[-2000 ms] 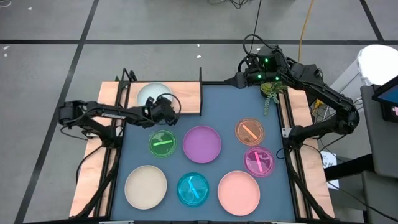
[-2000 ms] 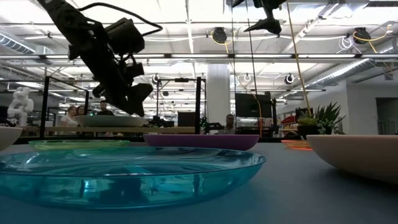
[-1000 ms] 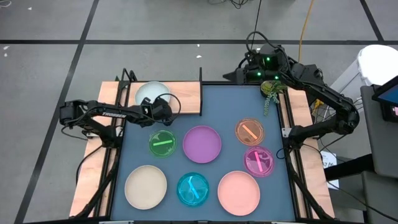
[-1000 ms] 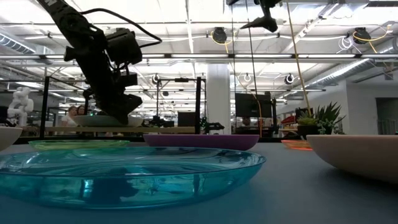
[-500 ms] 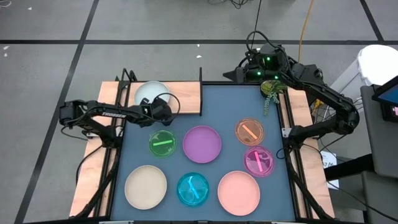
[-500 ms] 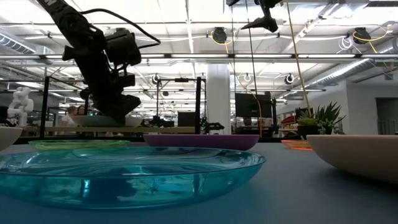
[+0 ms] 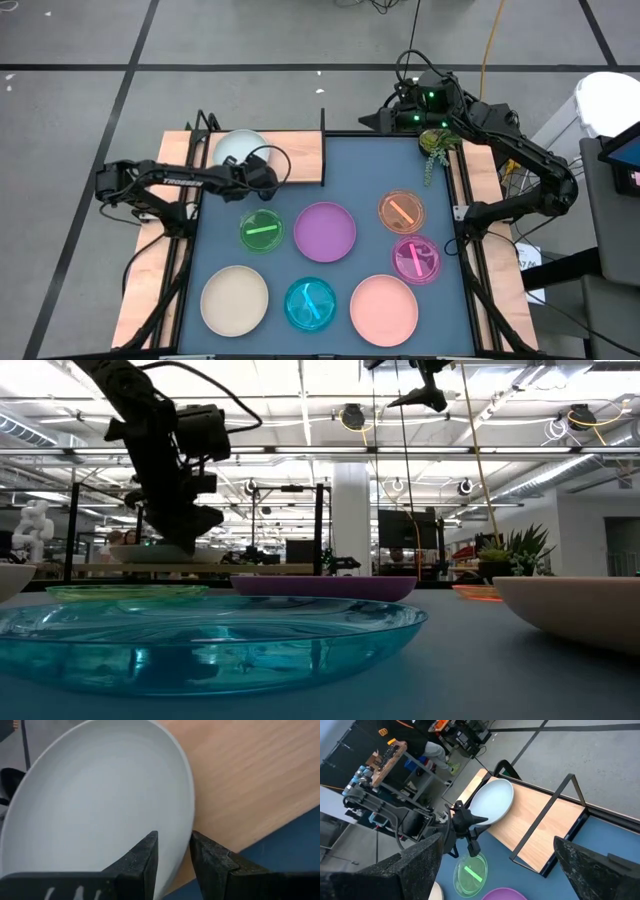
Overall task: Place and stack plates onto a shelf
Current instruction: Put the gray plate on the shelf, then put the orange plate on the shelf
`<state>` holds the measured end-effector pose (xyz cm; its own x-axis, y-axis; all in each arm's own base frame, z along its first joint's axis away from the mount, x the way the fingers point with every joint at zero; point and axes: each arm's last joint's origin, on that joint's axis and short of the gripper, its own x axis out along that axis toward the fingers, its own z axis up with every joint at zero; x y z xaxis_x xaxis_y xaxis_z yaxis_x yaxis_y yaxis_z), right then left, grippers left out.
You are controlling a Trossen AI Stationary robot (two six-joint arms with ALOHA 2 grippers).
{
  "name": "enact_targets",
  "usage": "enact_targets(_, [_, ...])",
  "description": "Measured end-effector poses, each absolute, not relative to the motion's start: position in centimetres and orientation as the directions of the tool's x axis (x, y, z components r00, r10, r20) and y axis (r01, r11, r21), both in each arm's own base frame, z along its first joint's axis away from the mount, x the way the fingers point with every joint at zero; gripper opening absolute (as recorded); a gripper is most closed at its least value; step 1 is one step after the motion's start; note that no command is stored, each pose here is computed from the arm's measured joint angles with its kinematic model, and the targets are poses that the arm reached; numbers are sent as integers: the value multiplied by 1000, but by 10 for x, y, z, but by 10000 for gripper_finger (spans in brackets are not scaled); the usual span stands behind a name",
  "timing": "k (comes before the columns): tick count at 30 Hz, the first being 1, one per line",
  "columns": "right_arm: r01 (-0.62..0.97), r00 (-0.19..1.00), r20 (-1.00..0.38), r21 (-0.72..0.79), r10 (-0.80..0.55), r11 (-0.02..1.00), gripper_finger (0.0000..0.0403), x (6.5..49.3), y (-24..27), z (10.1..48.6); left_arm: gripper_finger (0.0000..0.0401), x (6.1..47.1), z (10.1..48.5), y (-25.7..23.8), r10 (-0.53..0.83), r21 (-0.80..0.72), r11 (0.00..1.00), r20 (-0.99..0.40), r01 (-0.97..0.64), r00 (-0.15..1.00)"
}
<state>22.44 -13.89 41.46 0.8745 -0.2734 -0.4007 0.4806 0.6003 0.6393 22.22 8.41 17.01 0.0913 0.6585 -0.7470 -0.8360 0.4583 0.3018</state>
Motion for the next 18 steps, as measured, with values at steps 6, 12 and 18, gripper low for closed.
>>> enact_targets(6, [481,875,-401,665,-271,571,357,225,-139,414,118,223,180,84,650,298,423,-758,-856,57])
enact_targets(12, [482,875,-401,676,-270,558,357,225,-139,414,118,223,180,81,622,267,417,-781,-869,59])
enact_targets(18, [480,877,-401,692,-266,539,357,225,-138,415,118,224,180,81,603,232,416,-794,-879,76])
